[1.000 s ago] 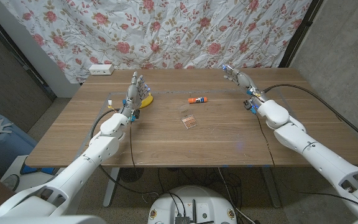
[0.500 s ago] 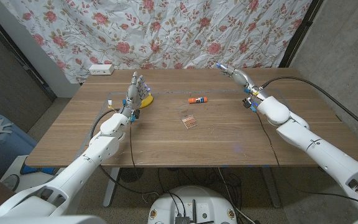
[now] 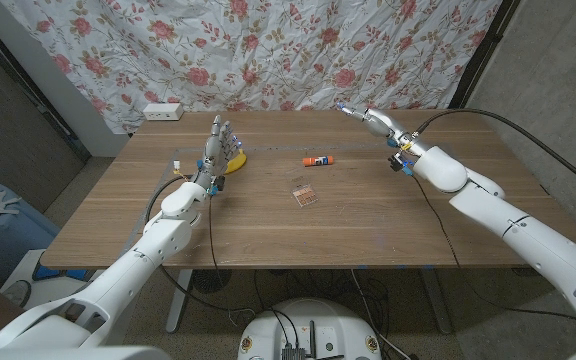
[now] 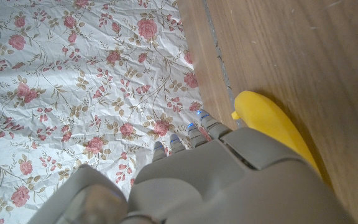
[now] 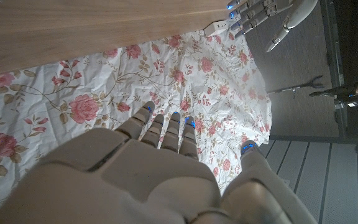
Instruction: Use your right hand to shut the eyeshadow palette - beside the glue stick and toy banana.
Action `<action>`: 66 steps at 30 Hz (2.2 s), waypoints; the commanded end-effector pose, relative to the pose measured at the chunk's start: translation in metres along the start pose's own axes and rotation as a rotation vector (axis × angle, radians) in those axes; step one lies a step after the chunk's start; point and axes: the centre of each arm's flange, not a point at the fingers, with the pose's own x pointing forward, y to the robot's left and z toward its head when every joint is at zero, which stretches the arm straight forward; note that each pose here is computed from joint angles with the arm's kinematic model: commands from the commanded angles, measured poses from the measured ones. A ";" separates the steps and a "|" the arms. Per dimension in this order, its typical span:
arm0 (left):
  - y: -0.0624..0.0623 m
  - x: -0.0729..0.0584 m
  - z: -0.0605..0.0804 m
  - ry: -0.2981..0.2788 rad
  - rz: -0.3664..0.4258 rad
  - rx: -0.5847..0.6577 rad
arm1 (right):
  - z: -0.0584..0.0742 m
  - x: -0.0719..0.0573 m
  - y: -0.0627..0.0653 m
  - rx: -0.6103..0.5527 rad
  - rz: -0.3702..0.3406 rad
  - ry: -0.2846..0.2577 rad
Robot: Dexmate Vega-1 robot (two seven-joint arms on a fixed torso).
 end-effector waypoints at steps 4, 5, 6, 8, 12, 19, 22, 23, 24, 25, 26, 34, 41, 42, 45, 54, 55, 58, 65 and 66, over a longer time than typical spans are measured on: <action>0.000 0.000 0.000 -0.001 -0.001 0.000 | 0.029 0.017 0.001 -0.153 0.071 0.023; 0.000 0.000 0.000 -0.001 -0.001 0.000 | 0.031 0.019 0.001 -0.166 0.075 0.021; 0.000 0.000 0.000 -0.001 -0.001 0.000 | 0.034 0.021 0.002 -0.181 0.084 0.019; 0.000 0.000 0.000 -0.001 -0.001 0.000 | 0.038 0.025 0.003 -0.197 0.092 0.021; 0.000 0.000 0.000 -0.001 -0.001 0.000 | 0.046 0.036 0.006 -0.241 0.144 0.044; 0.000 0.000 0.000 -0.001 -0.001 0.000 | 0.059 0.049 0.011 -0.314 0.198 0.052; 0.000 0.000 0.000 -0.001 -0.001 0.000 | 0.063 0.053 0.014 -0.325 0.217 0.047; 0.000 0.000 0.000 -0.001 -0.001 0.000 | 0.064 0.055 0.015 -0.329 0.225 0.045; 0.000 0.000 0.000 -0.001 -0.001 0.000 | 0.066 0.056 0.017 -0.335 0.234 0.047; 0.000 0.000 0.000 -0.001 -0.001 0.000 | 0.067 0.058 0.018 -0.339 0.241 0.044; 0.000 0.000 0.000 -0.001 -0.001 0.000 | 0.068 0.059 0.019 -0.342 0.248 0.039; 0.000 0.000 0.000 -0.001 -0.001 0.000 | 0.076 0.071 0.028 -0.369 0.307 0.047; 0.000 0.000 0.000 -0.001 -0.001 0.000 | 0.080 0.078 0.035 -0.393 0.346 0.049; 0.000 0.000 0.000 -0.001 -0.001 0.000 | 0.081 0.079 0.036 -0.399 0.353 0.050; 0.000 0.000 0.000 -0.001 -0.001 0.000 | 0.084 0.082 0.038 -0.414 0.364 0.051; 0.000 0.000 0.000 -0.001 -0.001 0.000 | 0.089 0.090 0.045 -0.443 0.412 0.059; 0.000 0.000 0.000 -0.001 -0.001 0.000 | 0.089 0.091 0.046 -0.448 0.418 0.062; 0.000 0.000 0.000 -0.001 -0.001 0.000 | 0.089 0.094 0.048 -0.456 0.437 0.065; 0.000 0.000 0.000 -0.001 -0.001 0.000 | 0.090 0.101 0.054 -0.483 0.475 0.073; 0.000 0.000 0.000 -0.001 -0.001 0.000 | 0.090 0.102 0.056 -0.485 0.483 0.075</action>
